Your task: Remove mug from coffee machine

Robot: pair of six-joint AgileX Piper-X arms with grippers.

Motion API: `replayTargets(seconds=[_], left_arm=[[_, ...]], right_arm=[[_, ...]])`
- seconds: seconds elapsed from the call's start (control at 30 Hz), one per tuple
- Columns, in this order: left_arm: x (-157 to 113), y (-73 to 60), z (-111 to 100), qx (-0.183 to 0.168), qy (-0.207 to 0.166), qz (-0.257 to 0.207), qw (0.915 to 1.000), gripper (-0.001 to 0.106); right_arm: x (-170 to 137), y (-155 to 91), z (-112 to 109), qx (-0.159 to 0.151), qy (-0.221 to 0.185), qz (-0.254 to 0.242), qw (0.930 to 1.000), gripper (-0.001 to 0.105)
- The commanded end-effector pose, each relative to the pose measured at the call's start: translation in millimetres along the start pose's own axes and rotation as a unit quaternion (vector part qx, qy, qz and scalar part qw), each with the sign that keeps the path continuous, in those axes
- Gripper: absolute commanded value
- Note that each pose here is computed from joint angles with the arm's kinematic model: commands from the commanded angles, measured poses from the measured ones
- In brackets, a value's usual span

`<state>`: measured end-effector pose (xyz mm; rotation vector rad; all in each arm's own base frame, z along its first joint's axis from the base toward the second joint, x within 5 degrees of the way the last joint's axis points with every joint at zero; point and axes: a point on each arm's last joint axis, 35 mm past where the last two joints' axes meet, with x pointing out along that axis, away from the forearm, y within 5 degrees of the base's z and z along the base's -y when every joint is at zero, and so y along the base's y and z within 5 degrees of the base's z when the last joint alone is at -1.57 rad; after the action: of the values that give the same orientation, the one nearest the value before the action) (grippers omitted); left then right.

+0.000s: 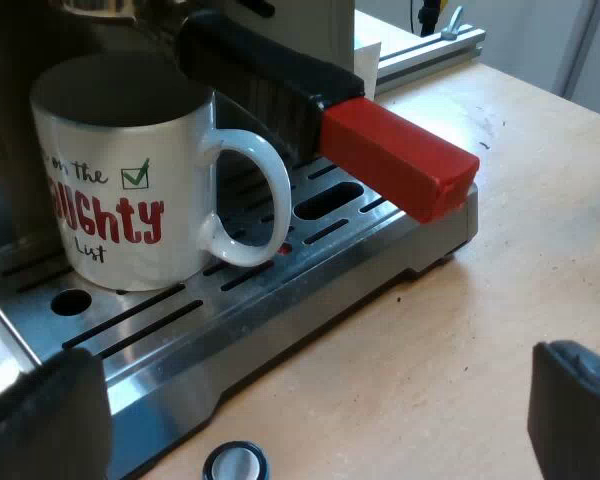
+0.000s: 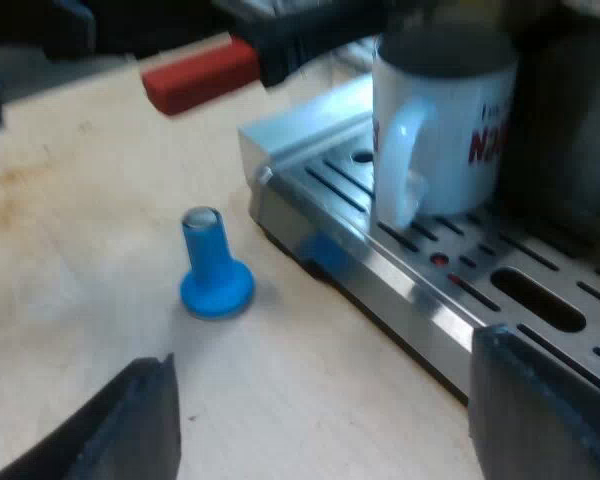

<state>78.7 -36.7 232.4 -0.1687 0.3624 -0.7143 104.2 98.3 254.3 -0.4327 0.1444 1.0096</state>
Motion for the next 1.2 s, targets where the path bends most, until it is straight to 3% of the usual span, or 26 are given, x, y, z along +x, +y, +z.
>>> replayTargets(seconds=[0.03, 0.3, 0.5, 0.73, 0.93, 1.07, 1.2], left_arm=[[-0.5, -1.1, 2.0, 0.007, -0.007, -0.006, 0.9999, 0.086], [-0.5, -1.1, 2.0, 0.007, -0.007, -0.006, 0.9999, 0.086], [-0.5, -1.1, 2.0, 0.007, -0.007, -0.006, 0.9999, 0.086], [-0.5, -1.1, 2.0, 0.007, -0.007, -0.006, 0.9999, 0.086], [-0.5, -1.2, 2.3, 0.008, -0.008, -0.007, 0.9999, 0.086], [-0.6, -1.4, 3.7, 0.011, -0.014, -0.007, 0.9998, 0.086], [-0.6, -1.4, 3.7, 0.011, -0.014, -0.007, 0.9998, 0.086]], right_arm=[[9.0, 0.2, 3.8, -0.012, -0.007, -0.014, 0.9998, 0.063], [43.4, 7.6, 4.4, -0.027, 0.000, -0.021, 0.9994, 0.063], [83.1, 11.8, -5.1, 0.044, 0.004, -0.048, 0.9979, 0.063], [98.9, 11.8, -11.3, 0.047, -0.002, -0.058, 0.9972, 0.063], [126.7, 11.6, -22.6, 0.068, -0.029, -0.083, 0.9938, 0.063], [141.2, 10.6, -24.0, 0.075, -0.022, -0.081, 0.9936, 0.063], [155.0, 5.0, -22.0, 0.080, -0.014, -0.127, 0.9886, 0.063]])
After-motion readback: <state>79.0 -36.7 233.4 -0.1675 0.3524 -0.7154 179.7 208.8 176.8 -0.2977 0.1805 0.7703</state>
